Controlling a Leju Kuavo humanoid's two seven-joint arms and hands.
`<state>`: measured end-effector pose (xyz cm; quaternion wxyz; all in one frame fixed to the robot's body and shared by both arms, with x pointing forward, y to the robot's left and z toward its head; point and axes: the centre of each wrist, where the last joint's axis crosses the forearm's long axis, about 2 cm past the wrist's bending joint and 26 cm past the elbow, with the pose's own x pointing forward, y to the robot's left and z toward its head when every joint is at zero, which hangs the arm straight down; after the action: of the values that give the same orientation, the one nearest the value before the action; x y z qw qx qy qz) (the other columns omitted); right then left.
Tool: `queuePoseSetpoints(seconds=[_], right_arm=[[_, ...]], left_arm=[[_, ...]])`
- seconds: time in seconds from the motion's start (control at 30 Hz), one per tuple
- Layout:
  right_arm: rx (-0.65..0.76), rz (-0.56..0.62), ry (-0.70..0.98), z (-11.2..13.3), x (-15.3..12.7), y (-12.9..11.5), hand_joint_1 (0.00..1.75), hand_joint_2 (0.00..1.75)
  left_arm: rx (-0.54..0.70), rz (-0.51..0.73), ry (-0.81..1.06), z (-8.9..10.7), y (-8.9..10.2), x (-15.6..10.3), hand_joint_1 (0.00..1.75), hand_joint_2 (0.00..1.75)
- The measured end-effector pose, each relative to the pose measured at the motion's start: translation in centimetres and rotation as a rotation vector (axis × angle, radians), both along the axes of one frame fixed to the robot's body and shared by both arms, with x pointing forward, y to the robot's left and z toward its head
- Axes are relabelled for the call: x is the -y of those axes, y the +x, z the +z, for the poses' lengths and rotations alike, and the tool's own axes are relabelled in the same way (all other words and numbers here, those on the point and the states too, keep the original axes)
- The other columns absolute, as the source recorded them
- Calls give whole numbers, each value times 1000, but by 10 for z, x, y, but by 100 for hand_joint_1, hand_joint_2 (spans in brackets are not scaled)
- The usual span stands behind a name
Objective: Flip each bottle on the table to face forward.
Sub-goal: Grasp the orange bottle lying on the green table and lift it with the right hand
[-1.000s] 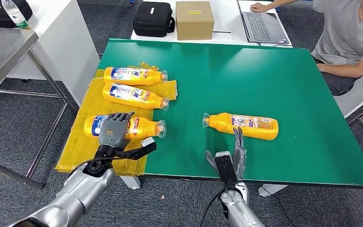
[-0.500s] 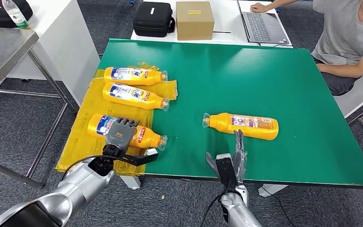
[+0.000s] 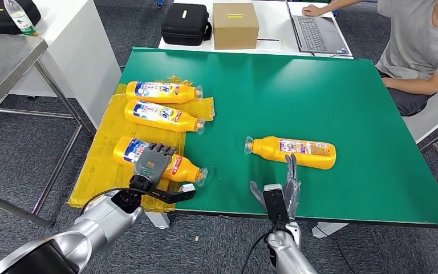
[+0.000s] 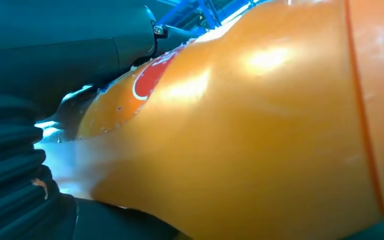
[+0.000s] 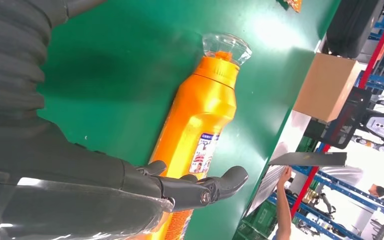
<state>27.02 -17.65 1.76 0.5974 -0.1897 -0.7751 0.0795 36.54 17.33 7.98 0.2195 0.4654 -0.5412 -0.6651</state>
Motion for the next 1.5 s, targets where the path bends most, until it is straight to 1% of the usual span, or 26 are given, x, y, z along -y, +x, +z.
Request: queuePoseSetpoints(seconds=[0.1, 0.23, 0.37, 0.47, 0.5, 0.53, 0.57, 0.6, 0.63, 0.67, 0.7, 0.73, 0.77, 0.8, 0.97, 1.1, 1.17, 1.3, 1.47, 1.5], right_arm=[[4, -2, 5, 1, 0, 1, 0, 175], [7, -3, 6, 2, 1, 1, 0, 175], [9, -3, 5, 2, 1, 2, 0, 175], [9, -3, 5, 2, 1, 2, 0, 175], [9, -3, 4, 2, 1, 2, 0, 175], [9, -3, 4, 2, 1, 2, 0, 175], [9, -2, 3, 2, 1, 2, 0, 175], [9, -2, 3, 2, 1, 2, 0, 175], [9, -2, 3, 2, 1, 2, 0, 175], [9, -2, 3, 2, 1, 2, 0, 175], [9, -1, 2, 2, 1, 2, 0, 175], [10, -1, 1, 2, 1, 2, 0, 175], [10, 1, 0, 2, 1, 2, 0, 175], [11, 2, -2, 2, 1, 2, 0, 175], [16, 8, -12, 2, 1, 1, 0, 175], [19, 15, -23, 1, 1, -1, 0, 175], [18, 15, -23, 0, 2, -3, 0, 175], [18, 17, -27, -1, 3, -6, 0, 175], [24, 24, -42, -2, 4, -9, 0, 175], [27, 27, -47, -2, 5, -9, 0, 175]], left_arm=[[-4, -2, -5, 0, -1, 1, 4, 175], [-8, -4, -8, 1, 0, 2, 3, 175], [-11, -9, -6, 1, 0, 3, 7, 175], [-18, -13, -4, 2, 1, 3, 12, 175], [-22, -14, -5, 2, 1, 3, 17, 175], [-27, -15, -6, 2, 1, 4, 26, 175], [-32, -15, -7, 3, 2, 4, 49, 175], [-38, -14, -8, 3, 2, 4, 66, 175], [-47, -14, -7, 3, 2, 4, 72, 175], [-59, -12, -5, 3, 2, 4, 64, 175], [-75, -11, -2, 3, 3, 4, 39, 175], [-89, -9, 2, 4, 3, 5, 19, 175], [-100, -8, 4, 5, 4, 5, 7, 175], [-106, -9, 7, 5, 5, 5, 3, 175], [-95, -40, -7, 7, 4, 11, 0, 175], [-75, -109, -55, 9, -3, 22, 0, 175], [-85, -133, -72, 11, -6, 28, 0, 175], [-134, -180, -93, 22, -16, 41, 0, 175], [-84, -231, -139, 36, -28, 47, 0, 175], [-68, -236, -149, 38, -30, 47, 0, 131]])
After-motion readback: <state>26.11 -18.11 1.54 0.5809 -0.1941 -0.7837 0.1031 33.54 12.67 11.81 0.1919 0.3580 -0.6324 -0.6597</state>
